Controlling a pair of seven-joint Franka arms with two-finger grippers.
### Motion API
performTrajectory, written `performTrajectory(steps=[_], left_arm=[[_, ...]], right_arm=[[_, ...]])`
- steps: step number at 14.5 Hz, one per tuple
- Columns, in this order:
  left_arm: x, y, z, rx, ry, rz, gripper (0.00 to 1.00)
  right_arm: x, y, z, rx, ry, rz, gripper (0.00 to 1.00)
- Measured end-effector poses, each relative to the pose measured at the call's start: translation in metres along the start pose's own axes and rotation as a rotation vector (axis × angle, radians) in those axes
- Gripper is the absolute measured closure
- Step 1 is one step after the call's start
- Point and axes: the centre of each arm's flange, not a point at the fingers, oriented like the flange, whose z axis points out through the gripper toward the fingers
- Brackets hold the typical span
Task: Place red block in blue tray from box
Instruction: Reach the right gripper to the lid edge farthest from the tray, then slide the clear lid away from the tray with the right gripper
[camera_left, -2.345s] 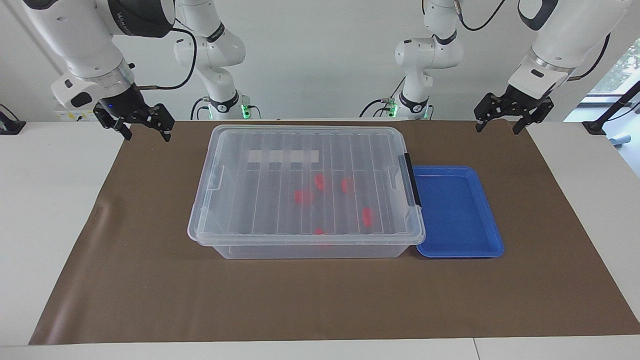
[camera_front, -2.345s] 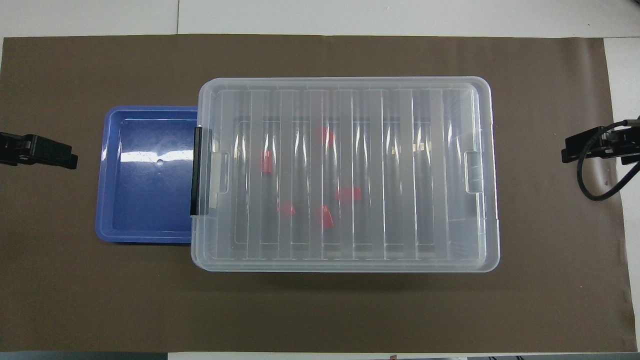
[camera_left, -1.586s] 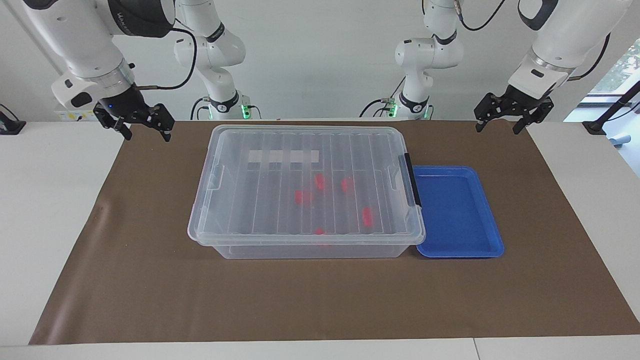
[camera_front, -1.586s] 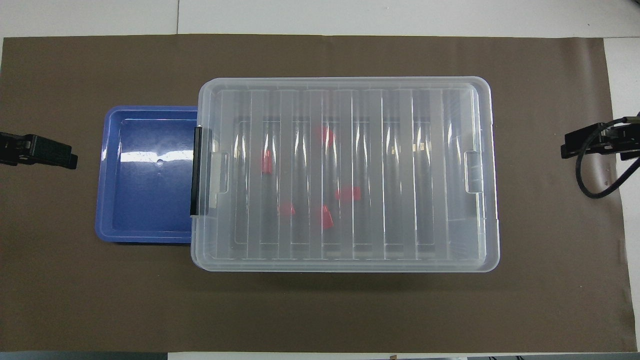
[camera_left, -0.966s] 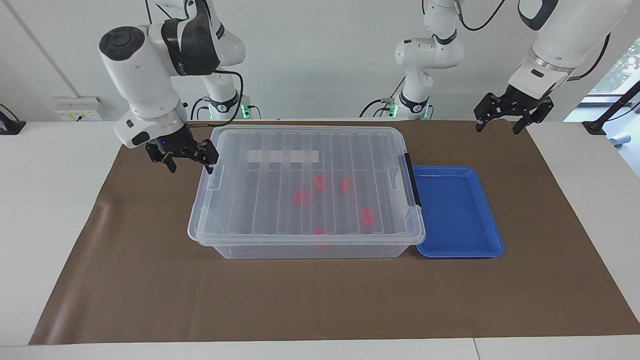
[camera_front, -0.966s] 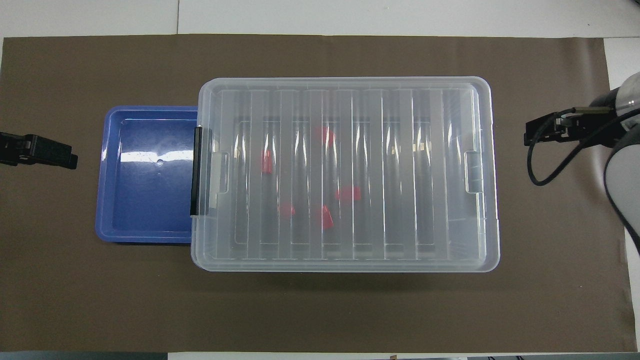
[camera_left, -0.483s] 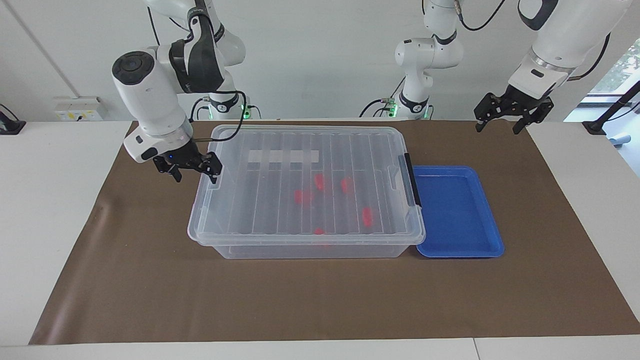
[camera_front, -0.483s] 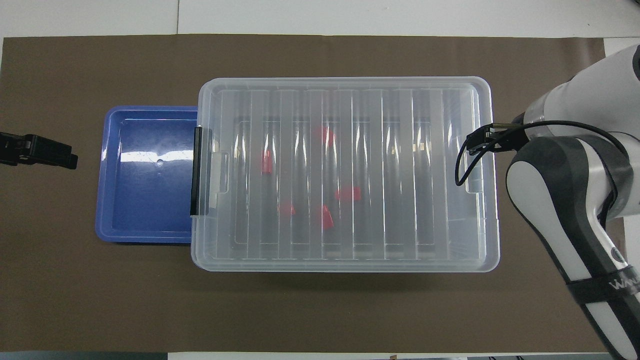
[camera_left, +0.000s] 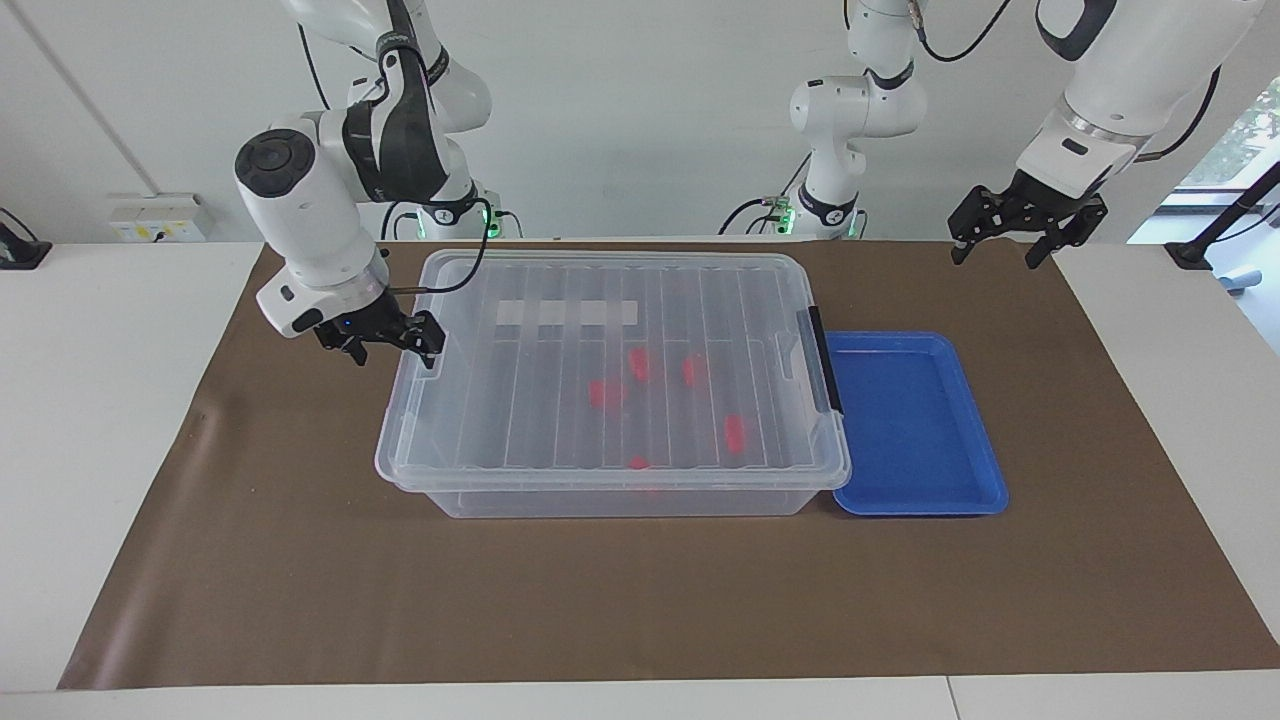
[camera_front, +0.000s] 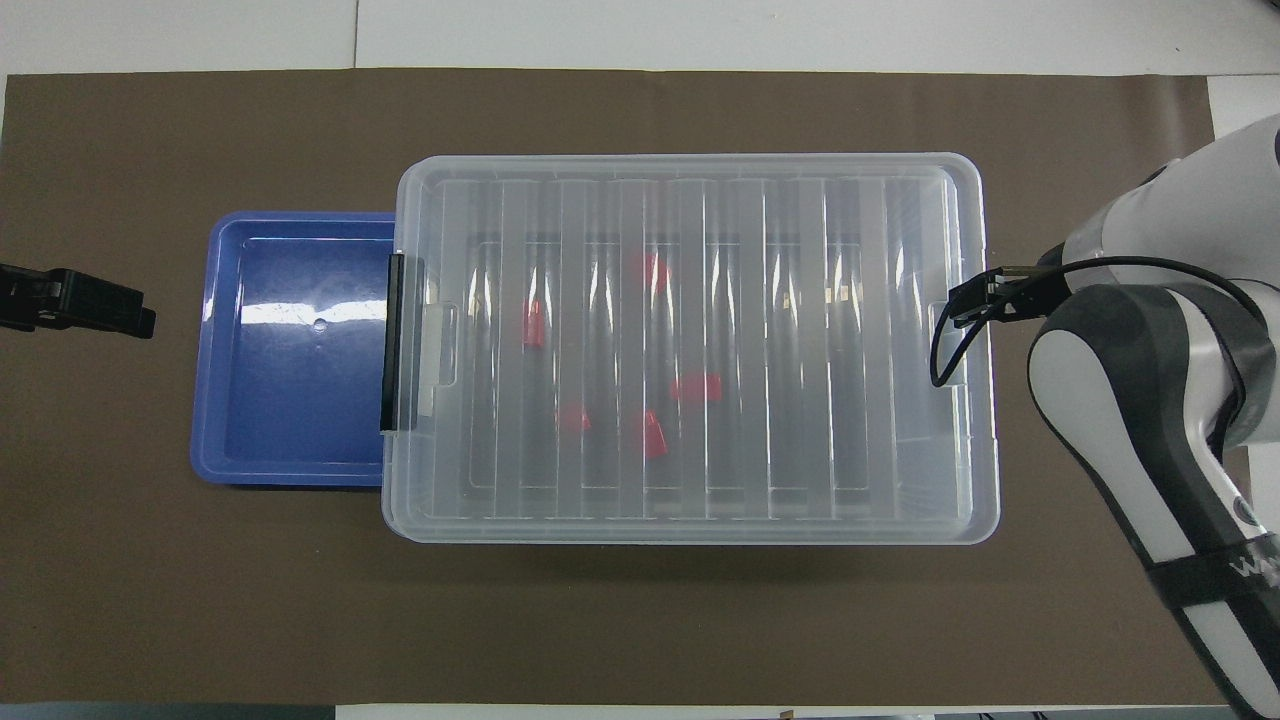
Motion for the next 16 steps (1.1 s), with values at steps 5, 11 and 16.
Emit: performTrajectory(steps=[5, 11, 16], left_arm=[[0.000, 0.000, 0.000, 0.000, 0.000, 0.000, 0.00], [0.000, 0.000, 0.000, 0.000, 0.000, 0.000, 0.00], [-0.001, -0.001, 0.001, -0.001, -0.007, -0.001, 0.00]], right_arm=[[-0.001, 0.016, 0.005, 0.001, 0.001, -0.005, 0.00], [0.000, 0.051, 0.006, 0.002, 0.016, -0.043, 0.00], [0.002, 0.071, 0.006, 0.001, 0.029, -0.085, 0.00]])
